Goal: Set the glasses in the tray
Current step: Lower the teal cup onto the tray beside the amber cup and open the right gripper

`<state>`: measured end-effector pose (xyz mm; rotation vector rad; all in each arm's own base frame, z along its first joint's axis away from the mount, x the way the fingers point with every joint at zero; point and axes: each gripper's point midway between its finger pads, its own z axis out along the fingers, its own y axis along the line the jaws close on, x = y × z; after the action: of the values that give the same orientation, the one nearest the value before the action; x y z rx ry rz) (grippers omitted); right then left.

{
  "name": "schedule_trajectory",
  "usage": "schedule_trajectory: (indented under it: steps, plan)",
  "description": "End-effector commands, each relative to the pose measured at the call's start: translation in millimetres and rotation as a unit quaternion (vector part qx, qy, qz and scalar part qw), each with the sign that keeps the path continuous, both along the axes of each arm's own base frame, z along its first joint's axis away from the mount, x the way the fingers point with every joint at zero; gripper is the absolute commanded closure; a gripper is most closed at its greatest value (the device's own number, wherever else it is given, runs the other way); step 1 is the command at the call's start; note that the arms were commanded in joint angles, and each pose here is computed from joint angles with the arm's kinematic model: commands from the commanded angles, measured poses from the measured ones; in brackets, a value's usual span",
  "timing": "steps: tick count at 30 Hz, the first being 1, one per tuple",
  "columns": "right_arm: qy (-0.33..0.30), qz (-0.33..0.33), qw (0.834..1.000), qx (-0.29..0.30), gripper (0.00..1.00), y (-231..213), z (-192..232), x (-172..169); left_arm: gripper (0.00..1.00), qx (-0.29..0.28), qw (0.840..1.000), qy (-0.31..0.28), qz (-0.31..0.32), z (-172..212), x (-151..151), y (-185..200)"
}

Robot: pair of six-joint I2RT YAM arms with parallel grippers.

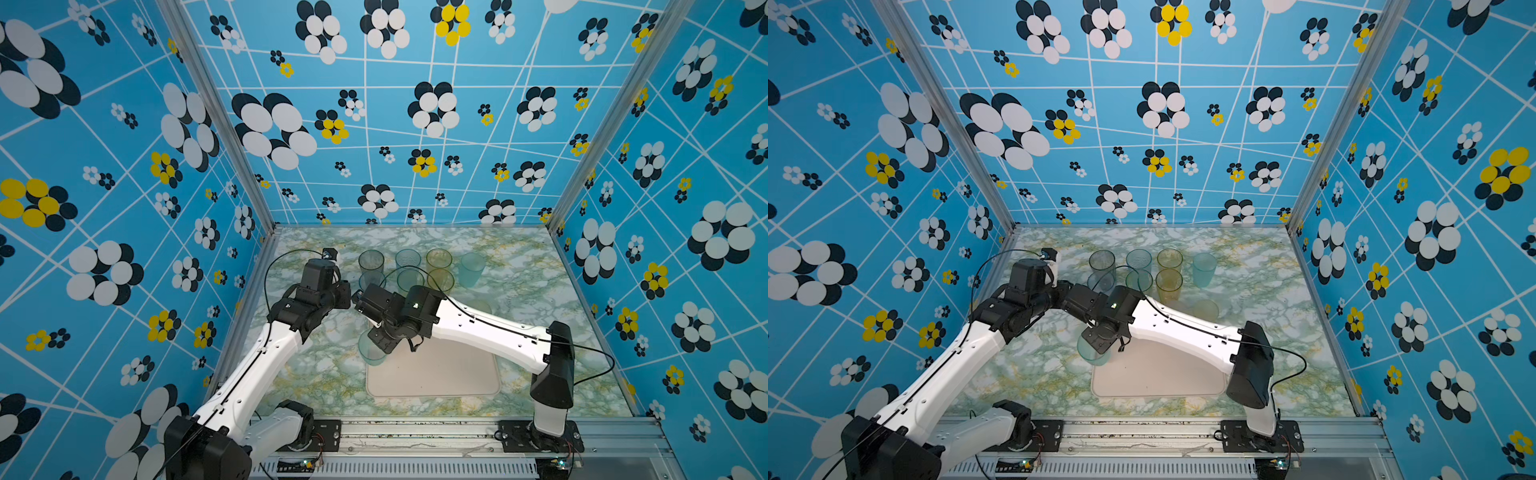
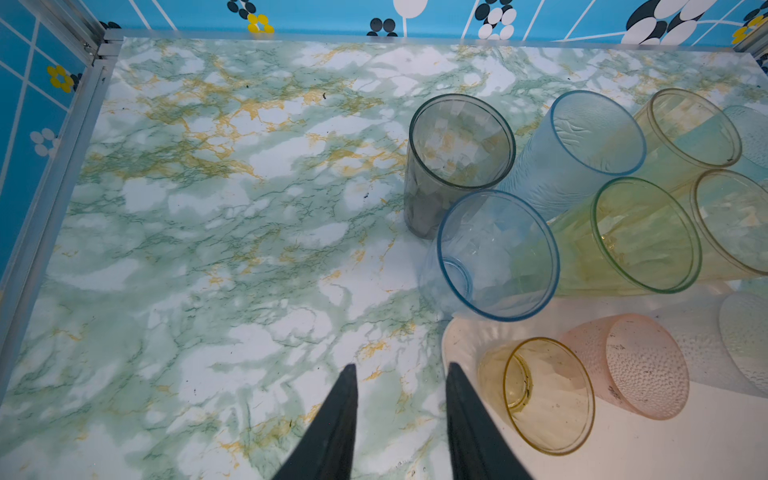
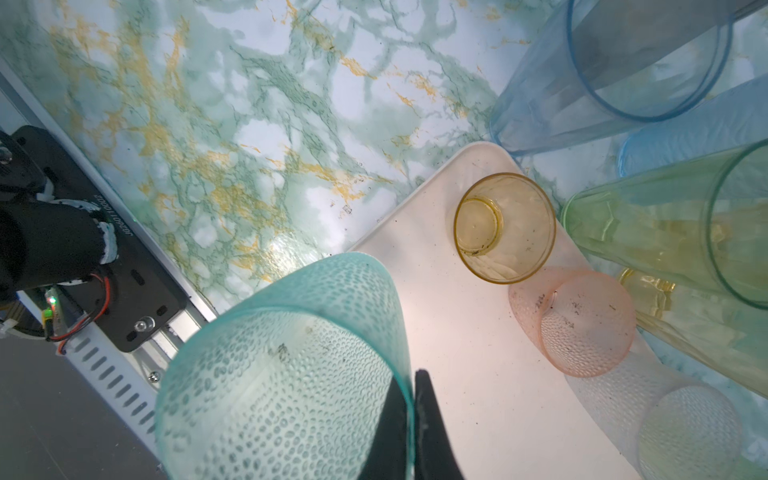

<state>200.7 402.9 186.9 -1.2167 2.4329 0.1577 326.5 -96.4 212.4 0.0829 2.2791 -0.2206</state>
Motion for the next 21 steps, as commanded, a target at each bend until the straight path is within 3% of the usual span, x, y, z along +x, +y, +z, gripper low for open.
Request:
schedule_trajectory:
  steps: [1,21]
  plan:
    - [0.001,-0.006,1.000,-0.018,0.98,-3.2,-7.9,0.7,0.63,-0.007,1.000,-0.007,-0.001,2.4,-0.5,0.7]
    - [0.009,-0.047,0.999,0.001,0.98,-1.2,-49.6,32.7,0.63,-0.002,1.000,-0.002,0.002,1.9,-2.6,5.6]
